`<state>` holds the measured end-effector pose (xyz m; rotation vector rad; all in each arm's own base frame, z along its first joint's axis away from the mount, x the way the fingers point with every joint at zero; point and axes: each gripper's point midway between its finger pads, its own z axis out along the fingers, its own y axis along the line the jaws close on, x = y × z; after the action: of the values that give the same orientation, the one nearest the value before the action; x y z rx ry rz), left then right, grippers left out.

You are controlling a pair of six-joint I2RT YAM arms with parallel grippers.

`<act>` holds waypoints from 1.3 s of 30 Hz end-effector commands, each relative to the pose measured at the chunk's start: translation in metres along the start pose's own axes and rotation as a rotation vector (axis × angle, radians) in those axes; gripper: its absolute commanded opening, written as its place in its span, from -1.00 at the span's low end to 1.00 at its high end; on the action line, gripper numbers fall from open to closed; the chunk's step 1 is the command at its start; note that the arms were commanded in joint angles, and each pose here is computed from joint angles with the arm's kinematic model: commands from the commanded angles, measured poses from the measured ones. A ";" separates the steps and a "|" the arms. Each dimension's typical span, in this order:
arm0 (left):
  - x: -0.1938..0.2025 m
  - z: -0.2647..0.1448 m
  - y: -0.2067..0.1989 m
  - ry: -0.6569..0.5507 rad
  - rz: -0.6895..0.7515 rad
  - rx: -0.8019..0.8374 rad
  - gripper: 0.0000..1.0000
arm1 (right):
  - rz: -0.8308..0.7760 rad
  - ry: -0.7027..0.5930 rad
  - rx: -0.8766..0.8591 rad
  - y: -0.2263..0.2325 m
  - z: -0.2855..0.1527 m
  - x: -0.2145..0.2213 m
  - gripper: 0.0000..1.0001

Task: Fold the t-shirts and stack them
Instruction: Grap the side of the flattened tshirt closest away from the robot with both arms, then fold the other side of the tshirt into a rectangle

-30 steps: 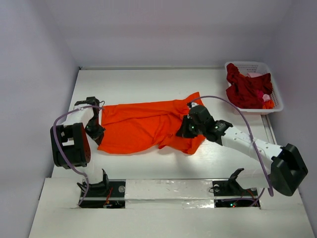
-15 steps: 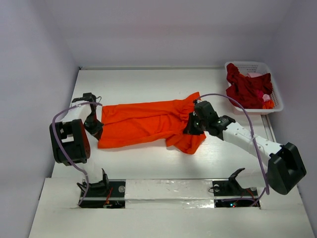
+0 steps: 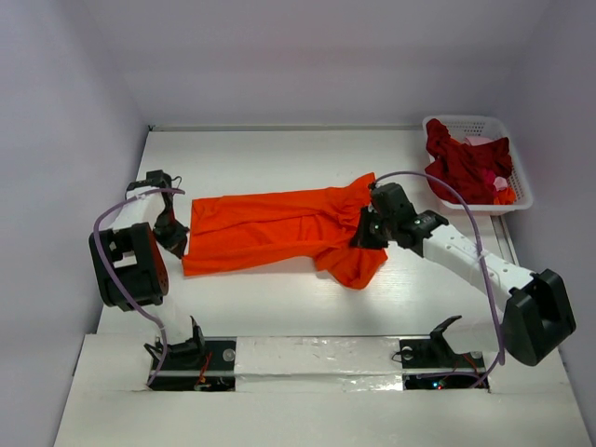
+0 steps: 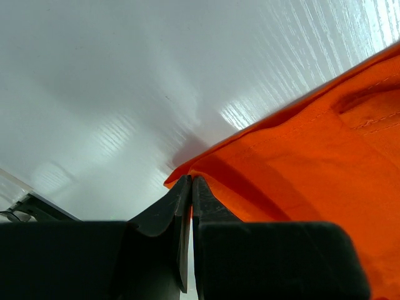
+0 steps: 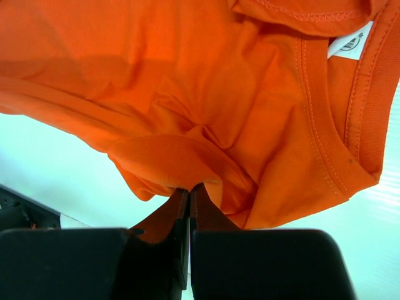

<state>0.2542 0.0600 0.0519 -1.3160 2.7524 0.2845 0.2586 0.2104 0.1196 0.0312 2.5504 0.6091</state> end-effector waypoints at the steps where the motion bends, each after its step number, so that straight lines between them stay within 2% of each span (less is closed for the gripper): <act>1: -0.012 -0.007 -0.002 -0.021 0.001 0.014 -1.00 | -0.017 -0.051 -0.029 0.013 -0.016 -0.023 -1.00; 22: -0.030 -0.013 -0.015 -0.039 -0.002 0.074 -1.00 | 0.006 -0.014 0.174 -0.023 -0.011 -0.035 -1.00; 28: -0.031 -0.006 -0.021 -0.025 0.004 0.083 -1.00 | 0.012 0.039 0.148 -0.019 -0.002 -0.031 -1.00; 39: -0.051 -0.009 -0.038 -0.039 0.008 0.108 -1.00 | 0.004 0.053 0.166 -0.020 0.006 -0.035 -1.00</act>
<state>0.3028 0.0655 0.0502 -1.2863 2.7377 0.1530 0.2821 0.1913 0.1109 0.0822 2.6824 0.4143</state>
